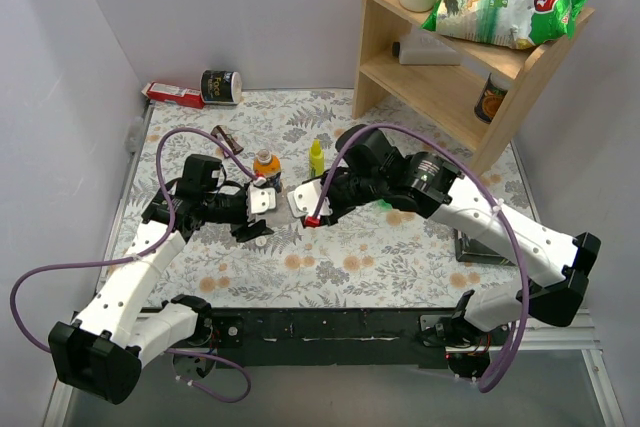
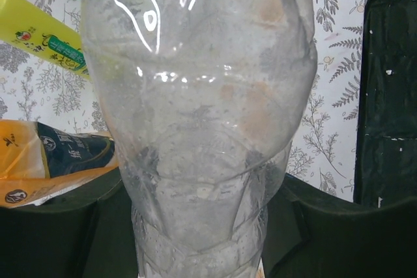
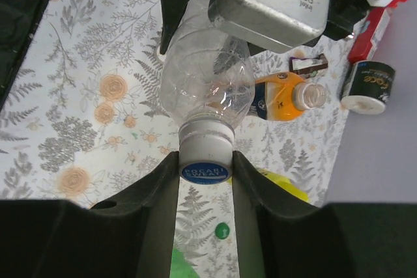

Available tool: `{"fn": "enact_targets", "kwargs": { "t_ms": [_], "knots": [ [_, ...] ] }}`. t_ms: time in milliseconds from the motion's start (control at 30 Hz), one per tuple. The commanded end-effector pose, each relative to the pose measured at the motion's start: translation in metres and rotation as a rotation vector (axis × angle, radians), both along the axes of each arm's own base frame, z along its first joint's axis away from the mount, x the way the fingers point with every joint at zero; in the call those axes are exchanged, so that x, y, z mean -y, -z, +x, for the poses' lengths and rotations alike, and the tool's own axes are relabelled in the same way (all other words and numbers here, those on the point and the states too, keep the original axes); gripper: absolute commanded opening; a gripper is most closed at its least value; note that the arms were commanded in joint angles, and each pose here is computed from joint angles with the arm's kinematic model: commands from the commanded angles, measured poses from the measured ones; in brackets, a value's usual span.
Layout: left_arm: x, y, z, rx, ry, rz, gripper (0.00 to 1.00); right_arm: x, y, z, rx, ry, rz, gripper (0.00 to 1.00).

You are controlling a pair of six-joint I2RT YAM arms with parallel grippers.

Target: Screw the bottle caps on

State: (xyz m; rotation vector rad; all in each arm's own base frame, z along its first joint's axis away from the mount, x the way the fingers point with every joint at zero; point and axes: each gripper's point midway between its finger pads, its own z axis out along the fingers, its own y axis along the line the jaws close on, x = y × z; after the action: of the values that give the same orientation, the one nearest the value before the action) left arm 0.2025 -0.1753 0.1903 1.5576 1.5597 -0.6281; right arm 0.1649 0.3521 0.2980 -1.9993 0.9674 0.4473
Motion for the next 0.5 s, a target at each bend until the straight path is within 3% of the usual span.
{"fn": "enact_targets", "kwargs": {
  "t_ms": [0, 67, 100, 133, 200, 300, 400, 433, 467],
  "knots": [
    [-0.002, -0.014, 0.016, 0.113, -0.063, -0.022, 0.00, -0.004, -0.011, -0.005, -0.188, 0.052, -0.004, 0.20],
    [-0.002, -0.028, 0.035, 0.206, -0.155, -0.069, 0.00, -0.004, -0.029, -0.003, -0.379, 0.120, 0.029, 0.13],
    [-0.004, -0.025, 0.040, 0.232, -0.190, -0.076, 0.00, -0.005, -0.011, -0.002, -0.504, 0.156, -0.040, 0.11],
    [-0.006, -0.043, 0.052, 0.340, -0.238, -0.096, 0.00, -0.006, -0.010, 0.000, -0.606, 0.186, -0.049, 0.09],
    [-0.007, -0.054, 0.062, 0.399, -0.304, -0.123, 0.00, -0.009, -0.014, 0.007, -0.899, 0.259, -0.012, 0.01],
    [-0.011, -0.061, 0.069, 0.436, -0.372, -0.119, 0.00, 0.000, -0.010, 0.002, -1.243, 0.266, -0.023, 0.01],
    [-0.013, -0.057, 0.072, 0.411, -0.420, -0.111, 0.00, 0.004, -0.023, 0.002, -1.436, 0.184, -0.004, 0.01],
    [-0.013, -0.056, 0.072, 0.395, -0.431, -0.110, 0.00, 0.004, -0.029, 0.008, -1.424, 0.165, 0.025, 0.04],
    [-0.015, -0.053, 0.072, 0.362, -0.460, -0.117, 0.00, 0.005, -0.036, 0.014, -1.384, 0.165, 0.055, 0.24]
  ]
}}
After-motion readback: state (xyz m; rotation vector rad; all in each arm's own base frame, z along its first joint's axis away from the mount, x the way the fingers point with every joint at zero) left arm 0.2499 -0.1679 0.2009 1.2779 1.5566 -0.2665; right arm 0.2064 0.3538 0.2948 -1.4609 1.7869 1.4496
